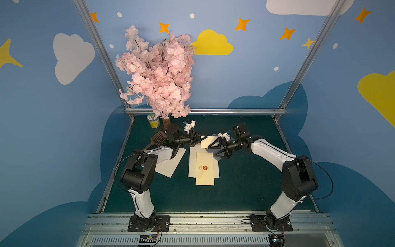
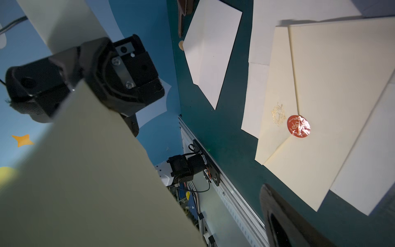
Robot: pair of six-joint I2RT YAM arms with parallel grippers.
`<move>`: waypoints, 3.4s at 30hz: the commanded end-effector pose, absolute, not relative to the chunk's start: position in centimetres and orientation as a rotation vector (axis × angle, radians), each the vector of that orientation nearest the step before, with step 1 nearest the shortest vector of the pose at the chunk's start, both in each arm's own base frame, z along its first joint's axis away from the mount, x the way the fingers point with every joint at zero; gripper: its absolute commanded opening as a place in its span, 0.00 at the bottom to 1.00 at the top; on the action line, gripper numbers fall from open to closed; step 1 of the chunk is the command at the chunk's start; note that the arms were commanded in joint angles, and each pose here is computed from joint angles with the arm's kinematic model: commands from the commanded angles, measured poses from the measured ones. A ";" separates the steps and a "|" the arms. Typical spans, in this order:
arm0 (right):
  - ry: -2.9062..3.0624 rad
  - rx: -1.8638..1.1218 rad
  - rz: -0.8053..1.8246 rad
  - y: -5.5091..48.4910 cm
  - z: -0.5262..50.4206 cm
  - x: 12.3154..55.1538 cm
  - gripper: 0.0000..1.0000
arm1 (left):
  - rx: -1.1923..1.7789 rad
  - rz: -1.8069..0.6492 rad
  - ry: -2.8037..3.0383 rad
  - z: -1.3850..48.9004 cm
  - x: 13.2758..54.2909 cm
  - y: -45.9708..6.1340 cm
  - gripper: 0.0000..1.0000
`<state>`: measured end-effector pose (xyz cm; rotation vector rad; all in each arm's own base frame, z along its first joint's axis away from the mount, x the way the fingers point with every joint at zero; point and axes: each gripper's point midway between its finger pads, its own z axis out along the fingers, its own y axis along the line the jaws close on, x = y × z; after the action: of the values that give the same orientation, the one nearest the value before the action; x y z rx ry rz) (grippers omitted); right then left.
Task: Fold the letter paper in half and place it into the envelope
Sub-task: Fold the letter paper at the center of the board.
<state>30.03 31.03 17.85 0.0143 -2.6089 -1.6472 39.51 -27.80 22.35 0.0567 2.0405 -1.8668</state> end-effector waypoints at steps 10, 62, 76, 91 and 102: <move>-2.560 -0.246 -1.981 32.8 21.0 34.0 0.87 | -0.317 -1.489 2.086 20.5 41.2 -25.1 0.03; -2.544 -0.142 -1.966 34.0 21.2 33.8 0.34 | -0.283 -1.723 1.951 20.4 37.6 -27.3 0.03; -2.514 -0.427 -2.062 33.1 20.3 34.9 0.18 | -0.471 -1.442 1.926 20.2 37.1 -26.5 0.03; -2.467 -0.457 -2.067 33.5 19.2 34.0 0.11 | -0.472 -1.430 1.884 21.0 37.5 -27.1 0.03; -2.445 -0.434 -2.035 33.8 18.8 33.7 0.00 | -0.411 -1.503 1.927 20.1 38.1 -27.6 0.03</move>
<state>34.81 33.14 18.54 -0.5046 -2.4784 -2.0439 37.53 -27.01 18.78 -0.4769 1.9595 -1.4481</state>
